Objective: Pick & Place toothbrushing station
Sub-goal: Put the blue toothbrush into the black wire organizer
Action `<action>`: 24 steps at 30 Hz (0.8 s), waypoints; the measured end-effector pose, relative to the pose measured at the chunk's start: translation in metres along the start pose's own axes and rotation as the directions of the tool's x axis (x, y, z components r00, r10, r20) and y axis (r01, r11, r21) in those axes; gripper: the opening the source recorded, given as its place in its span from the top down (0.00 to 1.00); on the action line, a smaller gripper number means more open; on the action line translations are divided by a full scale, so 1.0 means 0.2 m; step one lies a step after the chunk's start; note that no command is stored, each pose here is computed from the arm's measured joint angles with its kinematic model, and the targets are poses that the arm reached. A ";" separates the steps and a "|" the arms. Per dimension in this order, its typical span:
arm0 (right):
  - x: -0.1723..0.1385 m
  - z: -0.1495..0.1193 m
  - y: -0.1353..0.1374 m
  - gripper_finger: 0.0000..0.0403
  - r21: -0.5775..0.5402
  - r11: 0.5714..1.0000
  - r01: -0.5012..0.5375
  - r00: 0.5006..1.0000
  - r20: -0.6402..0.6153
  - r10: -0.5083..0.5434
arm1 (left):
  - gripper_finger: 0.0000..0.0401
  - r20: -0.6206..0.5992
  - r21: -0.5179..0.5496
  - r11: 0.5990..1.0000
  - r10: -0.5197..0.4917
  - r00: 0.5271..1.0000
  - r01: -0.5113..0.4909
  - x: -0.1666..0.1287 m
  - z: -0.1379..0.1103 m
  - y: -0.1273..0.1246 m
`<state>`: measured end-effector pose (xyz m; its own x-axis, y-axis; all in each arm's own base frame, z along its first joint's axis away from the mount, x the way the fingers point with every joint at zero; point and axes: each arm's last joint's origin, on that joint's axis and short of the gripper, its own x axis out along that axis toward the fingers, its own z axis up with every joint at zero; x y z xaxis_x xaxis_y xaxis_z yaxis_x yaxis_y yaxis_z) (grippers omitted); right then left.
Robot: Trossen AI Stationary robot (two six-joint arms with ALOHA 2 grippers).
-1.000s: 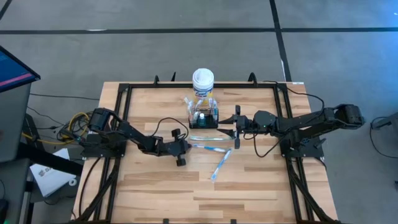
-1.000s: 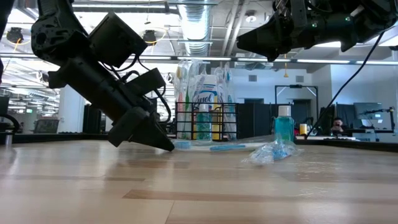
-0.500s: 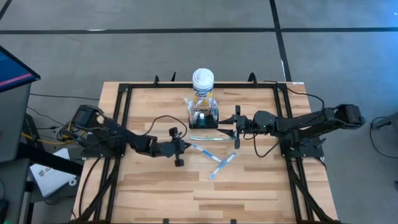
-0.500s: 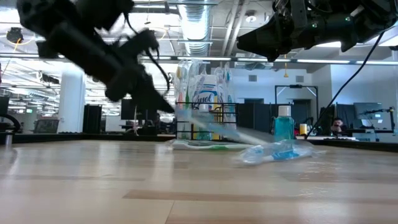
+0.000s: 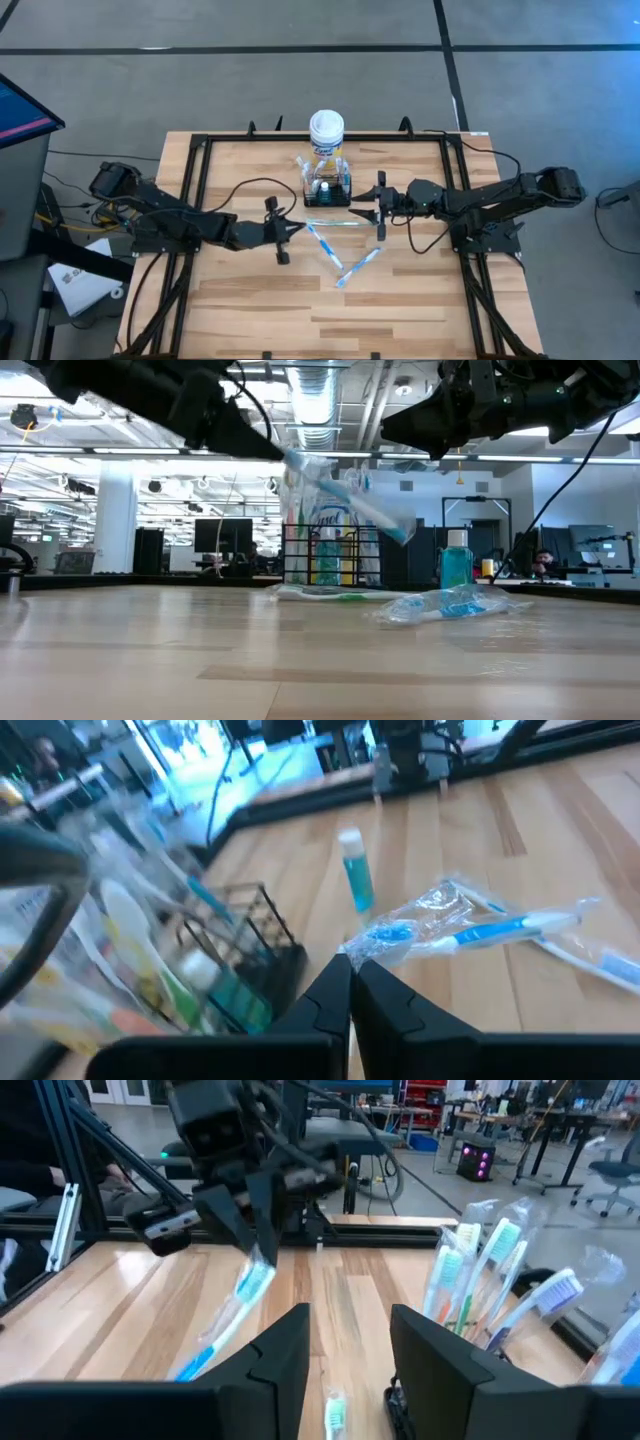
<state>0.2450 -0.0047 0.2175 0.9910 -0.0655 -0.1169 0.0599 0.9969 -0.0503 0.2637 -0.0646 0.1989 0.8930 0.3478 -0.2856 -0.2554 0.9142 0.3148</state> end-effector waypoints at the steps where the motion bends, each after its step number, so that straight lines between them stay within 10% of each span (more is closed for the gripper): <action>1: 0.00 0.00 0.00 0.67 0.016 1.000 0.000 1.000 -0.001 0.000 | 1.00 0.011 0.014 1.000 0.004 1.000 -0.004 0.00 0.02 0.00; 24: 0.01 0.05 0.02 0.67 0.197 0.967 -0.160 0.987 0.039 0.155 | 1.00 0.111 0.352 0.935 0.005 0.994 -0.044 -0.01 0.38 0.00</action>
<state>0.2481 0.0002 0.2261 0.9922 0.0916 -0.0842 -0.0767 0.9832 0.1655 0.2894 -0.0809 0.2678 0.9275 0.3268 -0.1815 -0.1477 0.7664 0.6252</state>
